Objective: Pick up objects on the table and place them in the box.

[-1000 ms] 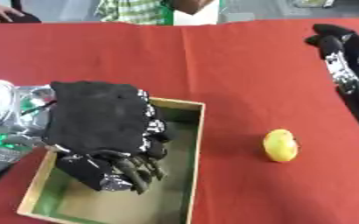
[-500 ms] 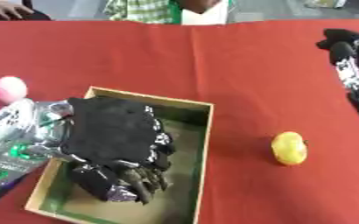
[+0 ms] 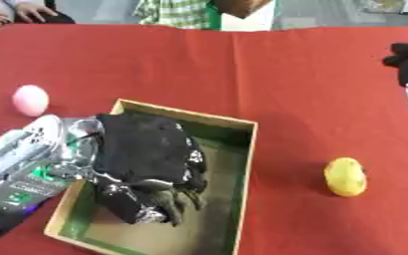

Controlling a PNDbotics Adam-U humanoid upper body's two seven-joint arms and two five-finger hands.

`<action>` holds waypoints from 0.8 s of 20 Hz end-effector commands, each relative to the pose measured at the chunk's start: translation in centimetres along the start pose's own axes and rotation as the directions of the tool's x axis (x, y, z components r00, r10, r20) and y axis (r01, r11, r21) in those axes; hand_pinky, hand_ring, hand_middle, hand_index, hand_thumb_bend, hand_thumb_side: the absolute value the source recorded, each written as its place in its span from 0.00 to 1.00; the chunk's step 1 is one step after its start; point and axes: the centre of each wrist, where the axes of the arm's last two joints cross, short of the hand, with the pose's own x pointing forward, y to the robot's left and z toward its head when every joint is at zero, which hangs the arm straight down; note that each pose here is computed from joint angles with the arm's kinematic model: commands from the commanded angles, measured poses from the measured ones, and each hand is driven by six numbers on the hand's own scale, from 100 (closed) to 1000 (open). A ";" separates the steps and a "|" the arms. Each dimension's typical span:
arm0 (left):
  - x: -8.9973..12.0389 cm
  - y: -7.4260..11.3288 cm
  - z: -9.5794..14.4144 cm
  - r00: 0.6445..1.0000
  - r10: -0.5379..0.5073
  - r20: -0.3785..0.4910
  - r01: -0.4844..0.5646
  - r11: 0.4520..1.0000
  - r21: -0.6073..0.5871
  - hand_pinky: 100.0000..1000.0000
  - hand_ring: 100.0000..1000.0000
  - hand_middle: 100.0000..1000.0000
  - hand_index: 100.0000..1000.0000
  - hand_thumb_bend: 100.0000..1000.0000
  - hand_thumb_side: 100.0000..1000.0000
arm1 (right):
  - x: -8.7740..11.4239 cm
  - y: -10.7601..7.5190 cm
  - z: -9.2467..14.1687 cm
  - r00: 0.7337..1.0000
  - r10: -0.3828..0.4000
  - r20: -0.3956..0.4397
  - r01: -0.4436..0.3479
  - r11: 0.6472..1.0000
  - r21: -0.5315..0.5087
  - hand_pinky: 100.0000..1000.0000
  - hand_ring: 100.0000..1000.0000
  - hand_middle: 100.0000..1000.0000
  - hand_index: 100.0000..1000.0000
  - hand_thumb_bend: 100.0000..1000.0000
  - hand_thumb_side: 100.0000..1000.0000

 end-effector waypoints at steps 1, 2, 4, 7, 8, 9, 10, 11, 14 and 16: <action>-0.6 0.9 1.0 0.996 -0.069 -0.053 0.067 0.997 -0.031 0.51 0.77 0.72 0.89 0.18 0.67 | 0.4 -0.9 -0.2 0.998 0.051 0.024 -0.051 0.999 0.010 0.89 0.84 0.71 0.88 0.00 1.00; -0.7 0.8 1.1 0.995 -0.076 -0.070 0.073 0.997 -0.039 0.55 0.82 0.77 0.91 0.30 0.75 | 0.4 -0.9 -0.1 0.998 0.052 0.023 -0.053 0.999 0.011 0.89 0.84 0.71 0.88 0.00 1.00; -0.9 0.6 1.3 0.990 -0.087 -0.107 0.081 0.995 -0.058 0.59 0.88 0.83 0.94 0.42 0.82 | 0.4 -0.9 -0.1 0.998 0.053 0.022 -0.053 0.999 0.012 0.89 0.84 0.71 0.88 0.00 1.00; -0.9 0.2 1.4 0.983 -0.105 -0.150 0.093 0.992 -0.083 0.63 0.91 0.87 0.97 0.54 0.84 | 0.4 -0.9 -0.1 0.998 0.050 0.022 -0.051 0.999 0.010 0.89 0.84 0.71 0.88 0.00 1.00; -0.9 0.1 1.4 0.981 -0.113 -0.159 0.100 0.991 -0.092 0.63 0.92 0.87 0.97 0.55 0.84 | 0.4 -0.9 -0.1 0.999 0.049 0.023 -0.050 0.999 0.009 0.89 0.84 0.71 0.88 0.00 1.00; -0.8 -0.1 1.3 0.979 -0.122 -0.166 0.106 0.989 -0.101 0.63 0.92 0.87 0.97 0.55 0.84 | 0.4 -0.9 -0.1 0.999 0.048 0.023 -0.048 0.999 0.007 0.89 0.84 0.71 0.88 0.00 1.00; -0.7 -0.2 1.2 0.976 -0.130 -0.172 0.112 0.988 -0.109 0.63 0.92 0.87 0.97 0.54 0.85 | 0.4 -0.9 -0.1 0.999 0.047 0.024 -0.047 0.999 0.006 0.89 0.84 0.71 0.88 0.00 1.00; -0.6 -0.3 1.1 0.974 -0.138 -0.180 0.118 0.986 -0.114 0.63 0.92 0.87 0.97 0.52 0.84 | 0.4 -0.9 -0.1 0.999 0.047 0.023 -0.047 0.999 0.005 0.89 0.84 0.71 0.88 0.00 1.00; -0.4 -0.4 1.0 0.967 -0.156 -0.199 0.133 0.983 -0.123 0.63 0.91 0.87 0.97 0.49 0.84 | 0.3 -0.9 -0.1 0.999 0.050 0.023 -0.050 0.999 0.006 0.89 0.84 0.71 0.88 0.00 1.00; -0.5 -0.4 1.0 0.966 -0.158 -0.206 0.136 0.984 -0.119 0.62 0.90 0.86 0.96 0.42 0.82 | 0.3 -0.9 0.0 0.998 0.056 0.022 -0.056 0.998 0.008 0.89 0.84 0.71 0.88 0.00 1.00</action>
